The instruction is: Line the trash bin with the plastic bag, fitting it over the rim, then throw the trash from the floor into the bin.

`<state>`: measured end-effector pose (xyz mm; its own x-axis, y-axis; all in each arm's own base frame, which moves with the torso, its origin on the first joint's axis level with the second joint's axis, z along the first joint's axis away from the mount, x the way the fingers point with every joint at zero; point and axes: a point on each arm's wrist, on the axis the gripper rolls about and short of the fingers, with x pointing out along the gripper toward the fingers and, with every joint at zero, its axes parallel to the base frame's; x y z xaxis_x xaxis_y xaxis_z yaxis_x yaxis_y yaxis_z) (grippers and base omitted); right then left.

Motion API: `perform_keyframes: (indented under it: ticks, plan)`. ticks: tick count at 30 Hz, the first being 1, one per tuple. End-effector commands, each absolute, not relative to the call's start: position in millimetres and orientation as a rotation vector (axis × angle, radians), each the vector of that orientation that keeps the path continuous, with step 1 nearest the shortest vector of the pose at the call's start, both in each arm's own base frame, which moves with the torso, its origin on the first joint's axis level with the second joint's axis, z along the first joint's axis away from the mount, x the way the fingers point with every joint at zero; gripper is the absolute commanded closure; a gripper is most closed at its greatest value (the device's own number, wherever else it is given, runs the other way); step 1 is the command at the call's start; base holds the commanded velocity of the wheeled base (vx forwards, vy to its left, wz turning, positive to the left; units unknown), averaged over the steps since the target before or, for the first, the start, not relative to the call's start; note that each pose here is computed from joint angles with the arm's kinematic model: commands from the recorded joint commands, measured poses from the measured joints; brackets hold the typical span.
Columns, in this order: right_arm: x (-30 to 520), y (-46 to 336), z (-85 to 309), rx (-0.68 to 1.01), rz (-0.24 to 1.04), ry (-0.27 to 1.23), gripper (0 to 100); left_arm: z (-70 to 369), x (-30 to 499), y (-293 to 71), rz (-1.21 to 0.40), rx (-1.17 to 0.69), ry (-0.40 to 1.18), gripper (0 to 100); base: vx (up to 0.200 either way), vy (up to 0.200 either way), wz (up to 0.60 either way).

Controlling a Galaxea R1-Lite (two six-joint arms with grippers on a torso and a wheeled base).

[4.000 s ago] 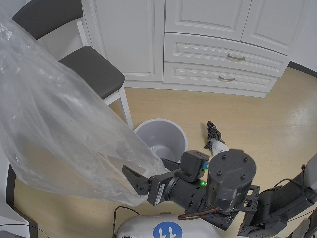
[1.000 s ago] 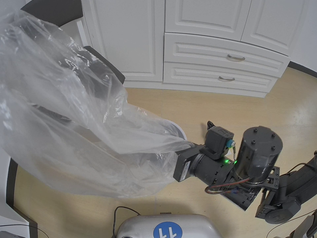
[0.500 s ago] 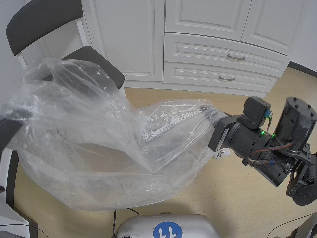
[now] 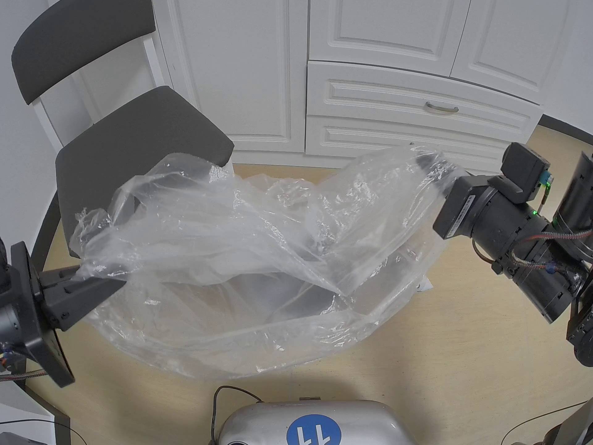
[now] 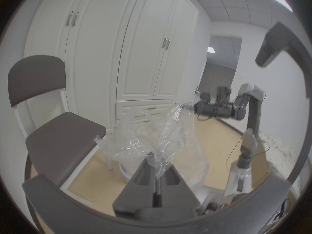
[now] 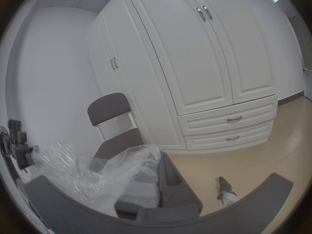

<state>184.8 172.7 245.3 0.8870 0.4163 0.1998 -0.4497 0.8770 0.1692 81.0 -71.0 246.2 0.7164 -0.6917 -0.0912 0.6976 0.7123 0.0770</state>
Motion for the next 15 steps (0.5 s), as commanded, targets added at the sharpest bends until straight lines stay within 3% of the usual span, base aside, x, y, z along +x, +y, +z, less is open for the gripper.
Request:
perform_keyframes:
  ticks: [1, 9, 15]
  plan:
    - [180.8, 167.6, 256.3, 0.225, 0.414, -0.2, 100, 228.9, 96.2, -73.8, -0.715, 0.195, 0.131, 100, 0.0, 0.0, 0.0]
    - [177.6, 166.5, 255.5, 0.188, 0.399, -0.207, 100, 221.5, 108.0, -69.3, -0.634, 0.278, 0.15, 100, 0.0, 0.0, 0.0]
    - [175.8, 161.1, 239.5, 0.061, 0.366, -0.173, 100, 221.6, 112.6, -61.7, -0.54, 0.312, 0.149, 100, 0.0, 0.0, 0.0]
